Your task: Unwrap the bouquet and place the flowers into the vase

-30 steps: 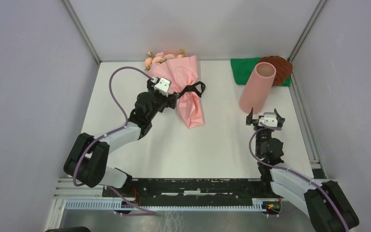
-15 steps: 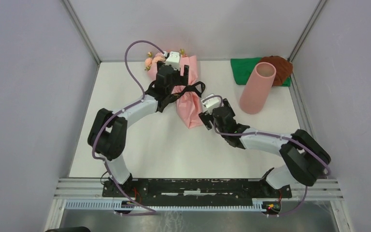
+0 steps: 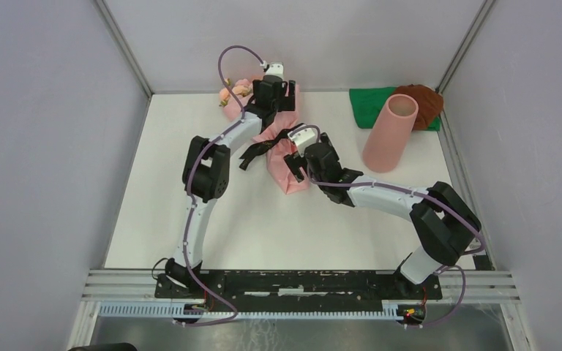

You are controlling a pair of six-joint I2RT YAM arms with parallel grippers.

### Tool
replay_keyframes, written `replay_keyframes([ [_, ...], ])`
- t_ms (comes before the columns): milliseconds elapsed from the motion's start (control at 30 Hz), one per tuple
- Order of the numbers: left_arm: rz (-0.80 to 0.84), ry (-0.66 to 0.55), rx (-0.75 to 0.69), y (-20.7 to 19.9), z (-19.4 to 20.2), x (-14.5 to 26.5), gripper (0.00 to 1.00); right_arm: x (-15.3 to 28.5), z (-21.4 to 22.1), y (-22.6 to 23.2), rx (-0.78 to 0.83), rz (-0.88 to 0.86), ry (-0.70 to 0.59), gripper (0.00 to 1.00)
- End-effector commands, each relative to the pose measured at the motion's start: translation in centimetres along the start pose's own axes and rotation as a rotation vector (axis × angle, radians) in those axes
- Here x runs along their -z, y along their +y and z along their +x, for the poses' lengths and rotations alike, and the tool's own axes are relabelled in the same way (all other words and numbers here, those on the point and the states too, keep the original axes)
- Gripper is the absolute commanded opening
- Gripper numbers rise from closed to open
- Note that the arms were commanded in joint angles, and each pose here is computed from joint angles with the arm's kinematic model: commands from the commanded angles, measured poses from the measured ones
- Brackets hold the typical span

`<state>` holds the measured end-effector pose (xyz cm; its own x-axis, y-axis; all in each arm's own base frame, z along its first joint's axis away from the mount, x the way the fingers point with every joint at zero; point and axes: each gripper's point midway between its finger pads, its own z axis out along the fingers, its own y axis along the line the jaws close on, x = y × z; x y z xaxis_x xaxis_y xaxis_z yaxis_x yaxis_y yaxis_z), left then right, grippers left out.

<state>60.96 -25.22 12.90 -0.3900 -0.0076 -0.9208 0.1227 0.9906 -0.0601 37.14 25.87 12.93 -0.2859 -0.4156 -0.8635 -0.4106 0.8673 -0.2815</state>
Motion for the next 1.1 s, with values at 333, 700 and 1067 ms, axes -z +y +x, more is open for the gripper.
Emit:
replay_keyframes([
  [333, 0.022, 0.246, 0.088, 2.1, 11.2, 0.7, 0.9, 0.3, -0.5, 0.4, -0.058, -0.019, -0.039, 0.98],
  [700, 0.061, 0.243, 0.128, 2.1, 13.9, 8.1, 0.91, -0.4, 0.5, -3.6, -0.076, 0.22, 0.003, 0.98],
  [1067, 0.136, 0.143, 0.165, -0.1, 7.2, 8.1, 0.92, -1.6, 7.8, 2.1, -0.123, 0.014, 0.1, 0.98],
])
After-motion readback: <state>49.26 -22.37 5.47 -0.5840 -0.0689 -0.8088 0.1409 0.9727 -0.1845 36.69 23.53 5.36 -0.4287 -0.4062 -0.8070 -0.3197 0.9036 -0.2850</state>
